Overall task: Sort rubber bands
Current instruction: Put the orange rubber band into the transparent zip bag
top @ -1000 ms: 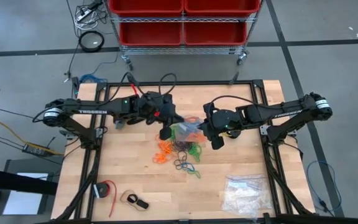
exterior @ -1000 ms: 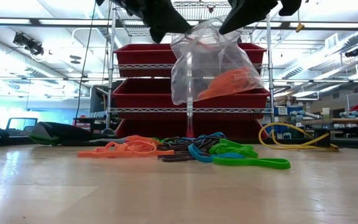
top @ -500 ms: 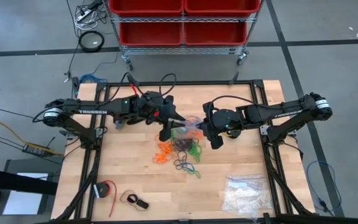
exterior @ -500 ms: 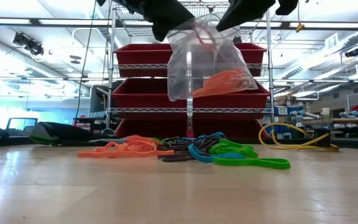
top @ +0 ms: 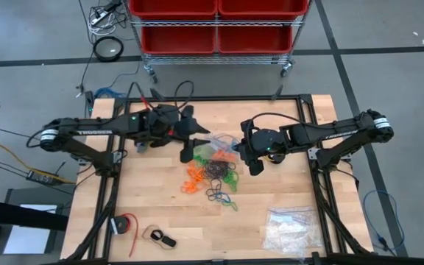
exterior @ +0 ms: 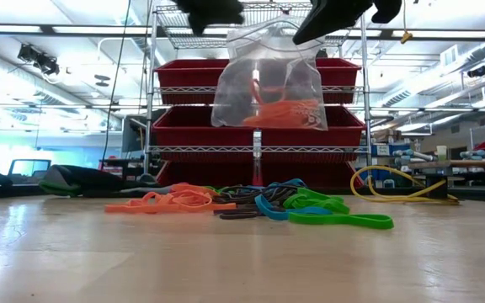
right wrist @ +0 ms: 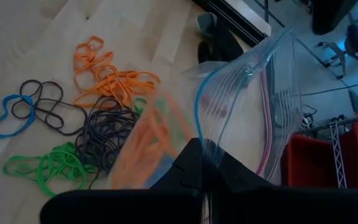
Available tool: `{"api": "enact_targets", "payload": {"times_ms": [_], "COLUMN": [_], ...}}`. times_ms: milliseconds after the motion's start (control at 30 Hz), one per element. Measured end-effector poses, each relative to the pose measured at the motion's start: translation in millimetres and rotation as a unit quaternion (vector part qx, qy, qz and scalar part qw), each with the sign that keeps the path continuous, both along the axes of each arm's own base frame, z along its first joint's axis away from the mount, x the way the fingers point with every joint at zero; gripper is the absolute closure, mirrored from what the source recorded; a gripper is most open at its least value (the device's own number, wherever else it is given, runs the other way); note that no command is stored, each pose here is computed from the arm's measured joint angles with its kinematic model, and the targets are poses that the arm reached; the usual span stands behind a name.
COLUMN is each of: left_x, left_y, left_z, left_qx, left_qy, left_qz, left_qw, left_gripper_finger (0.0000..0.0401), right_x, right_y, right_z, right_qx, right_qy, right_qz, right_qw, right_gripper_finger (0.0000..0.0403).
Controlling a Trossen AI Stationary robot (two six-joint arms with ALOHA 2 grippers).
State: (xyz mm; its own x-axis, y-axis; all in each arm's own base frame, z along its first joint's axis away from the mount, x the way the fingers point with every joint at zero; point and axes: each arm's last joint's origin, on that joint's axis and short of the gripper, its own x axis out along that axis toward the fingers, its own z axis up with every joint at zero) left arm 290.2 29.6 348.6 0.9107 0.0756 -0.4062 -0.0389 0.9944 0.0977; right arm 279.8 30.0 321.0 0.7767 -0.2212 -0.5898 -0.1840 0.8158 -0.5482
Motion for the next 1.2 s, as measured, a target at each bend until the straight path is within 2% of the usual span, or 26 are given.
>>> {"api": "enact_targets", "payload": {"times_ms": [67,233,300,367,500,667,800,900,1033,1133,1200], "left_x": [-11.8,-45.3,-56.9,-65.3,-73.0,-74.1,-81.4,-90.7,-102.1,-104.6,-104.6], "left_y": [-0.4,-4.9,-5.6,-5.9,-6.4,-6.5,-7.9,-9.9,-11.9,-12.4,-12.5], "left_z": [6.0,35.1,36.2,27.3,-11.6,-90.7,-149.3,-181.1,-207.2,-213.7,-218.5], "left_qx": [0.022,0.044,0.045,0.042,0.014,-0.004,-0.019,-0.045,-0.063,-0.064,-0.064], "left_qy": [0.007,-0.043,-0.024,0.028,0.126,0.189,0.17,0.136,0.092,0.057,0.063], "left_qz": [0.019,0.042,0.046,0.053,0.066,0.075,0.071,0.064,0.054,0.047,0.046], "left_qw": [1.0,0.997,0.998,0.997,0.99,0.979,0.983,0.988,0.992,0.995,0.995], "left_gripper_finger": [0.0243,0.0243,0.0243,0.0243,0.0243,0.0243,0.0243,0.0243,0.0243,0.0243,0.0243], "right_x": [-0.2,-0.2,-0.2,0.0,0.1,0.1,0.1,0.1,0.1,0.5,1.0], "right_y": [1.2,1.6,1.5,1.5,1.7,1.6,1.8,1.9,1.9,1.9,2.0], "right_z": [0.0,0.0,0.0,0.2,0.4,0.6,0.6,0.6,0.7,1.3,1.9], "right_qx": [0.0,0.0,0.002,0.004,0.005,0.007,0.008,0.009,0.009,0.01,0.011], "right_qy": [0.0,0.0,0.0,-0.002,-0.003,-0.005,-0.006,-0.005,-0.006,-0.01,-0.014], "right_qz": [0.002,0.003,0.002,0.0,0.0,-0.001,-0.002,-0.001,-0.001,-0.001,-0.001], "right_qw": [1.0,1.0,1.0,1.0,1.0,1.0,1.0,1.0,1.0,1.0,1.0], "right_gripper_finger": [0.0403,0.0403,0.0403,0.0403,0.0403,0.0403,0.0403,0.0403,0.0403,0.0403,0.0403]}}
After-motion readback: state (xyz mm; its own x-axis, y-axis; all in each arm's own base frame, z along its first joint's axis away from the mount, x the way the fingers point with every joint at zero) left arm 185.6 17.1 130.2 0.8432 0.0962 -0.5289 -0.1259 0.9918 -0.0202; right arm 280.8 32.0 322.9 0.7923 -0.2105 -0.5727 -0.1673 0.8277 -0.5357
